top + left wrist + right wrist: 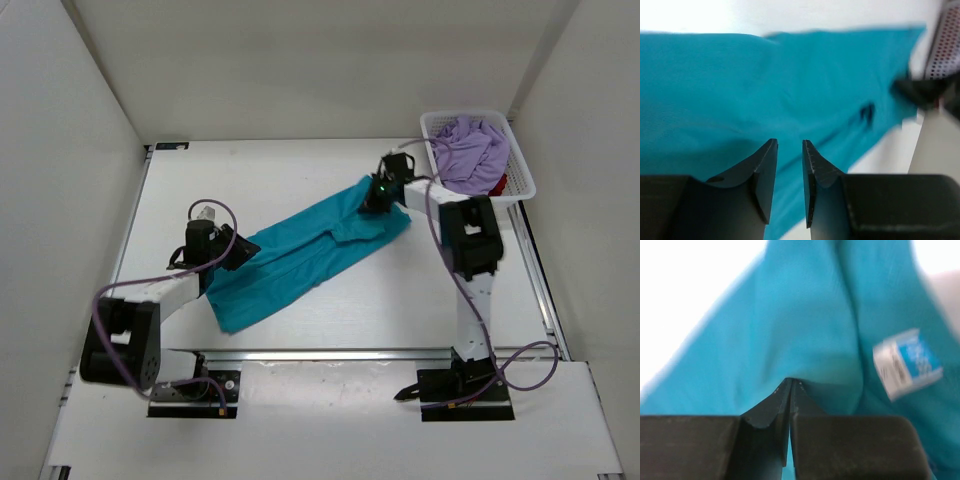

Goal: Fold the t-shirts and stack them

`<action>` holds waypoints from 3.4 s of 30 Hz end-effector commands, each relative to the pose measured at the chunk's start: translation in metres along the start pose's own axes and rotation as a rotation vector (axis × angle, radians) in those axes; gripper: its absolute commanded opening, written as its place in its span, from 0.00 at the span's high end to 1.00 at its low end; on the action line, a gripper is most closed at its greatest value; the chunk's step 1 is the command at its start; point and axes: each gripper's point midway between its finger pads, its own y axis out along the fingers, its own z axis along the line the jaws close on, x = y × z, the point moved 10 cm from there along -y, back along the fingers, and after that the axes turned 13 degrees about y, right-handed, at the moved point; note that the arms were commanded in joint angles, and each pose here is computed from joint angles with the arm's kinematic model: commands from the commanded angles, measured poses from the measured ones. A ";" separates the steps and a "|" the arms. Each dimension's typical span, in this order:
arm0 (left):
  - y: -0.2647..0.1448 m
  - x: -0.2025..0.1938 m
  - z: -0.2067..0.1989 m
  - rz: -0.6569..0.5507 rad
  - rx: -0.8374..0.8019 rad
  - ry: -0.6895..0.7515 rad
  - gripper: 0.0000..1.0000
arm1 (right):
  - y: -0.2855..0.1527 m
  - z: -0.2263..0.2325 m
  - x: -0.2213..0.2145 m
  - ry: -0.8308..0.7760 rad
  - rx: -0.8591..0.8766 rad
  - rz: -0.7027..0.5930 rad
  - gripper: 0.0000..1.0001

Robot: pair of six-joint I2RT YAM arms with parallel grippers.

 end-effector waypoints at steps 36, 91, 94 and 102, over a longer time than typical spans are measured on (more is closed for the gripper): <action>-0.028 -0.046 -0.059 0.116 -0.051 0.461 0.63 | -0.017 0.044 -0.138 -0.136 0.337 0.193 0.61; -0.034 -0.118 -0.032 0.436 0.030 0.610 0.86 | -0.129 -0.062 -0.219 -0.100 0.215 0.298 0.98; -0.049 -0.129 -0.022 0.458 0.042 0.559 0.94 | -0.136 -0.068 -0.232 -0.096 0.175 0.332 1.00; -0.092 -0.131 -0.032 0.451 -0.033 0.498 1.00 | -0.172 -0.066 -0.242 -0.092 0.172 0.296 1.00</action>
